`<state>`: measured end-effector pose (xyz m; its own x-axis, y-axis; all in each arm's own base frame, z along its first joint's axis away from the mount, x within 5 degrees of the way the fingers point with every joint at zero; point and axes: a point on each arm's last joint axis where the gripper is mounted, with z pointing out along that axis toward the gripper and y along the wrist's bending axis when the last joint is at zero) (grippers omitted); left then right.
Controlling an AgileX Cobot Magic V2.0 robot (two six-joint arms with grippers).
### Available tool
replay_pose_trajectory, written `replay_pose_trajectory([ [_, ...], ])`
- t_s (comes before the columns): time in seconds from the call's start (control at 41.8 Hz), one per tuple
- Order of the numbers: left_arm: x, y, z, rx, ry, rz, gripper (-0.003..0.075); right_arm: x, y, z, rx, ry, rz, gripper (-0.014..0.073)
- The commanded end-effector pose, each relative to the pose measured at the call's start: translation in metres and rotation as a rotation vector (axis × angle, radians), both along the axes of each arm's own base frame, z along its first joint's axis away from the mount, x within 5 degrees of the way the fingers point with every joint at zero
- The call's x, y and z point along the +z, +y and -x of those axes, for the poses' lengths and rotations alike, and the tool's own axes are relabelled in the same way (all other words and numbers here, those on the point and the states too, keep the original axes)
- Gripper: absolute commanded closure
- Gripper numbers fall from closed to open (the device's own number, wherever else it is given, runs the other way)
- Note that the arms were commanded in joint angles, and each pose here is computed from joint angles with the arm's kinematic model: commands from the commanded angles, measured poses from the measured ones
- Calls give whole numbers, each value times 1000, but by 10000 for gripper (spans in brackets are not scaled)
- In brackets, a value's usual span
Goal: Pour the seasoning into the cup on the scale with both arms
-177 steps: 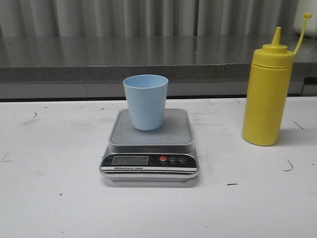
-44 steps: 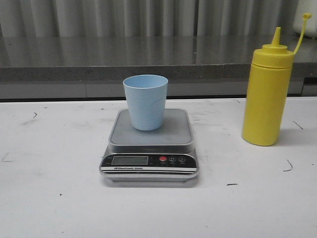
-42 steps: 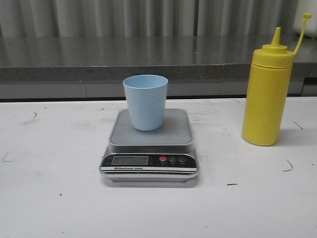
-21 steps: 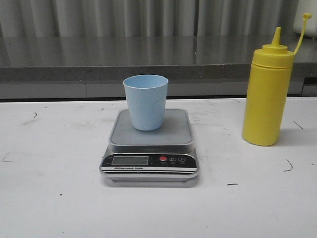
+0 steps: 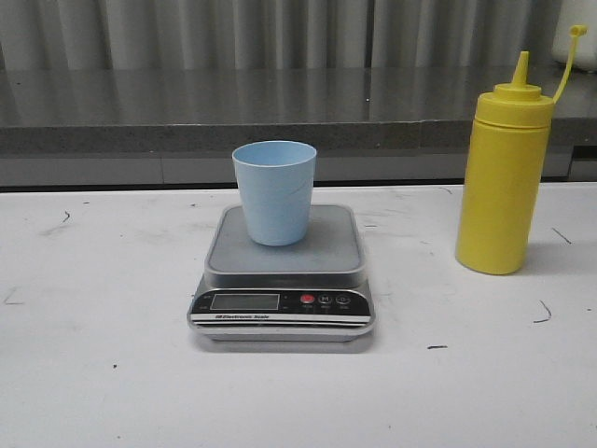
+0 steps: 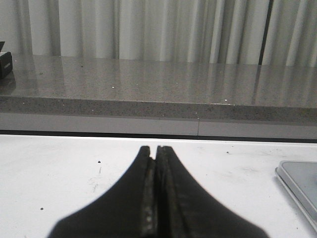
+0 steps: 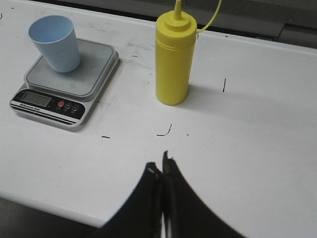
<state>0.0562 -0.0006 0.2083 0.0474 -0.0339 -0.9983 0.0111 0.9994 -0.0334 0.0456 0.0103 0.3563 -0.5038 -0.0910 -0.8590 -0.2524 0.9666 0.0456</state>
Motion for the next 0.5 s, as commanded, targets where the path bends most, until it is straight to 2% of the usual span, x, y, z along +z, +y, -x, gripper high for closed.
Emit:
replay_pose_trajectory([
  [0.0,0,1,1,8,-69,9,740,14,1,-2,9,-87,-19,662],
  [0.12,0,1,1,8,-69,9,740,15,-1,-3,-4,-105,7,662],
  [0.215,0,1,1,8,-69,9,740,3,-4,-3,-22,-168,25,658],
  [0.359,0,1,1,8,-69,9,740,-32,-4,-1,-61,-313,13,657],
  [0.479,0,1,1,8,-69,9,740,-69,-7,2,-132,-378,1,657],
])
